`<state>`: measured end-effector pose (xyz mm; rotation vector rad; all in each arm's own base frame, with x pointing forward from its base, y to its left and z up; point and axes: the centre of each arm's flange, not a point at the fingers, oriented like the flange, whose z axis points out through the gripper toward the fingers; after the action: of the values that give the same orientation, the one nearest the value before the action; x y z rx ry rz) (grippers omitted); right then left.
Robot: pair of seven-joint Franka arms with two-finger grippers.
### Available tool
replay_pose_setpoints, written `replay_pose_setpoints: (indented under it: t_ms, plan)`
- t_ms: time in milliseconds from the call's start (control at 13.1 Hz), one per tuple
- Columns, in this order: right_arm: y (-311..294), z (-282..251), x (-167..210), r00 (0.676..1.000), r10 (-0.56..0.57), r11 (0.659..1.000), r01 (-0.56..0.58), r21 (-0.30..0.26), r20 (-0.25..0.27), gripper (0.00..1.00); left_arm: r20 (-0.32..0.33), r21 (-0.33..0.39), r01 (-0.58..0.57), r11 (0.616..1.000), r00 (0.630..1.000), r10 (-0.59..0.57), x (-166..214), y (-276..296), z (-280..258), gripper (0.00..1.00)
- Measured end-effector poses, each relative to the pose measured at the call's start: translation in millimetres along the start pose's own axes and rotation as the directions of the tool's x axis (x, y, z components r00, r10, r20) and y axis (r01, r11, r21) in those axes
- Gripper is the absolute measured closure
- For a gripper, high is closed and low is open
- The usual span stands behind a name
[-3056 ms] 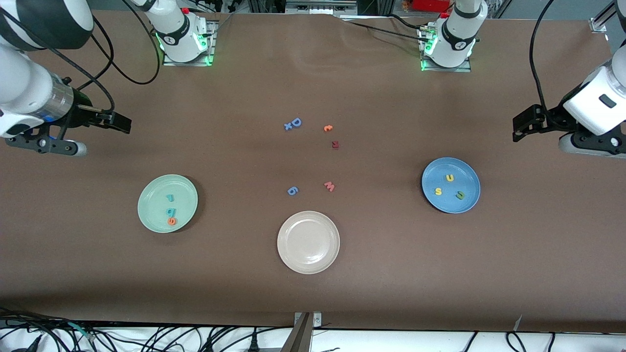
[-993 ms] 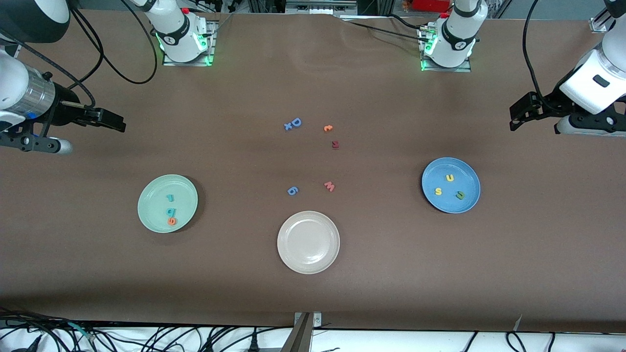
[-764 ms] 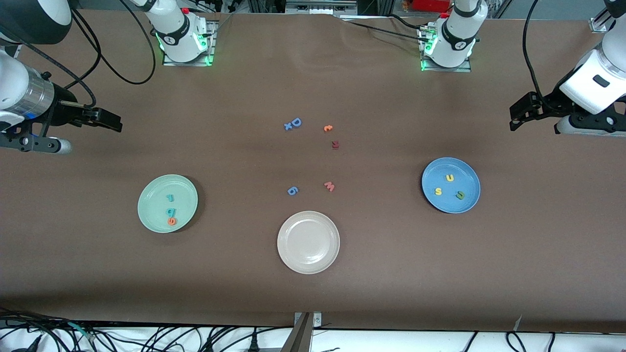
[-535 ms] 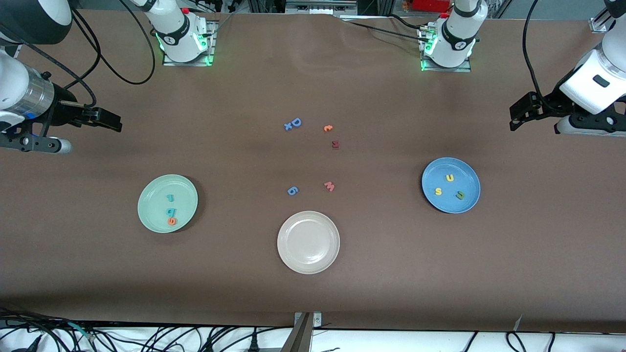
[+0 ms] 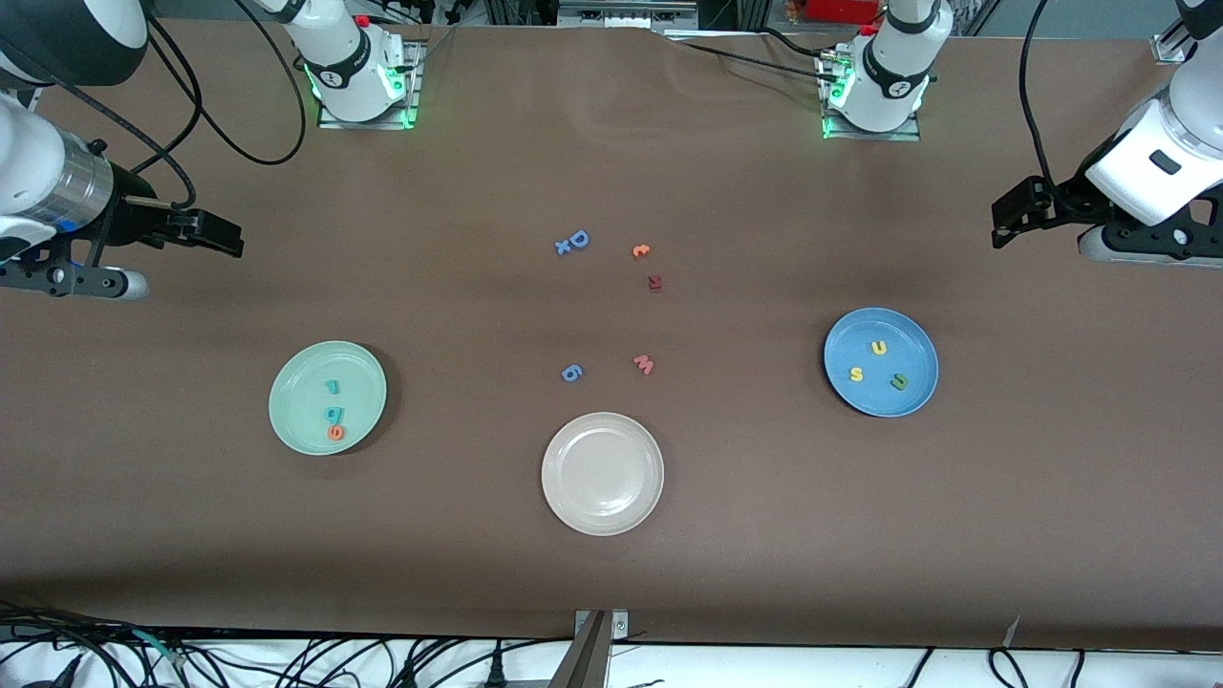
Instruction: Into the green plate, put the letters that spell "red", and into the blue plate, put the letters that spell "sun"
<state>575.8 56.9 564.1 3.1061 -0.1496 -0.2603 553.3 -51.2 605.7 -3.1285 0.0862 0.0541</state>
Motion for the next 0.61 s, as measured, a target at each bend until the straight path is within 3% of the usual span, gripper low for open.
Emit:
replay_pose_setpoints:
  t_ms: [611]
  plan:
    - [-1.1, 0.0, -0.2, 1.000, -0.002, 1.000, 0.002, 0.000, 0.000, 0.00, 0.013, 0.001, -0.004, 1.000, 1.000, 0.004, -0.9, 2.4, 1.7, 0.00]
